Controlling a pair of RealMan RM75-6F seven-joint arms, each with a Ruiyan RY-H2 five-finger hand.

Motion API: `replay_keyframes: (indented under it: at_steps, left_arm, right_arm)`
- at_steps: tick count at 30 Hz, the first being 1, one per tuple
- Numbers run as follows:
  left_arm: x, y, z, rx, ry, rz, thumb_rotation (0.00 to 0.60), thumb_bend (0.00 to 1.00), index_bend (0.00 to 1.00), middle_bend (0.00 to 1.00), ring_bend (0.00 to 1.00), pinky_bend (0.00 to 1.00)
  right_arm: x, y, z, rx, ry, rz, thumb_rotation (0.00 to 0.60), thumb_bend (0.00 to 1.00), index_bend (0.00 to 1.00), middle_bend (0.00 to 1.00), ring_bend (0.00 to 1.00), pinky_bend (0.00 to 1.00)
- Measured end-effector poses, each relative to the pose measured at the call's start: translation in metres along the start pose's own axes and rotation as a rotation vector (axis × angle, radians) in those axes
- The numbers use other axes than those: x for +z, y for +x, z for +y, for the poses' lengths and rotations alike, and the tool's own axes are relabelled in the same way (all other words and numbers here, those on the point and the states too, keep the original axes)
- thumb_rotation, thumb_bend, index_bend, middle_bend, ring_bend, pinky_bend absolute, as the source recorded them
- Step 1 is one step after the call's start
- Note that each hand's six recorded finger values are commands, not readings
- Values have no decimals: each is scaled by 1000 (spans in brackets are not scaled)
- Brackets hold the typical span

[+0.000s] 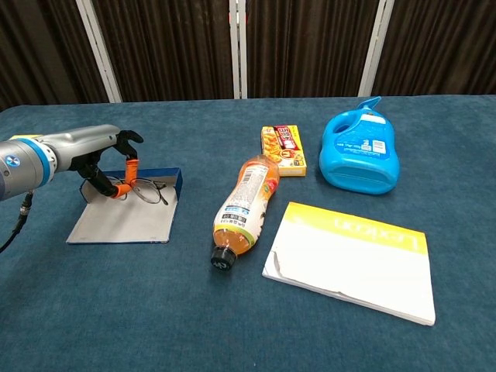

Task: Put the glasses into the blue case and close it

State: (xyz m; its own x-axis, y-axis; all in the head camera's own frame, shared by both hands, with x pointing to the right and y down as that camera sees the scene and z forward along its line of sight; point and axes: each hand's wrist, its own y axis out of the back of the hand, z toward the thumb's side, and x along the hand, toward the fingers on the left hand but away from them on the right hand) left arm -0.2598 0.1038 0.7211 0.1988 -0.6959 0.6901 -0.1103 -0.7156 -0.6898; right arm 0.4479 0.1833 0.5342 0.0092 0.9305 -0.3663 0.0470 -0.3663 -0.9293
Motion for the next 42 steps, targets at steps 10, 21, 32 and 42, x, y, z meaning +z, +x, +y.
replay_keyframes:
  at_steps: [10, 21, 32, 42]
  left_arm:
    - [-9, 10, -8, 0, -1, 43, 600, 456, 610, 0, 0, 0]
    - [-16, 10, -5, 2, -34, 64, 600, 250, 0, 0, 0, 0]
    - [-4, -10, 9, 43, -54, -54, 600, 260, 0, 0, 0, 0]
    - [-9, -32, -8, 6, 155, -78, 600, 319, 169, 0, 0, 0]
  right_arm:
    - [-1, -1, -3, 10, 6, -5, 600, 0, 0, 0, 0, 0]
    - [-1, -1, -4, 13, 7, -7, 600, 0, 0, 0, 0, 0]
    - [0, 0, -4, 14, 2, -1, 600, 0, 0, 0, 0, 0]
    - [1, 1, -3, 14, -2, 4, 600, 0, 0, 0, 0, 0]
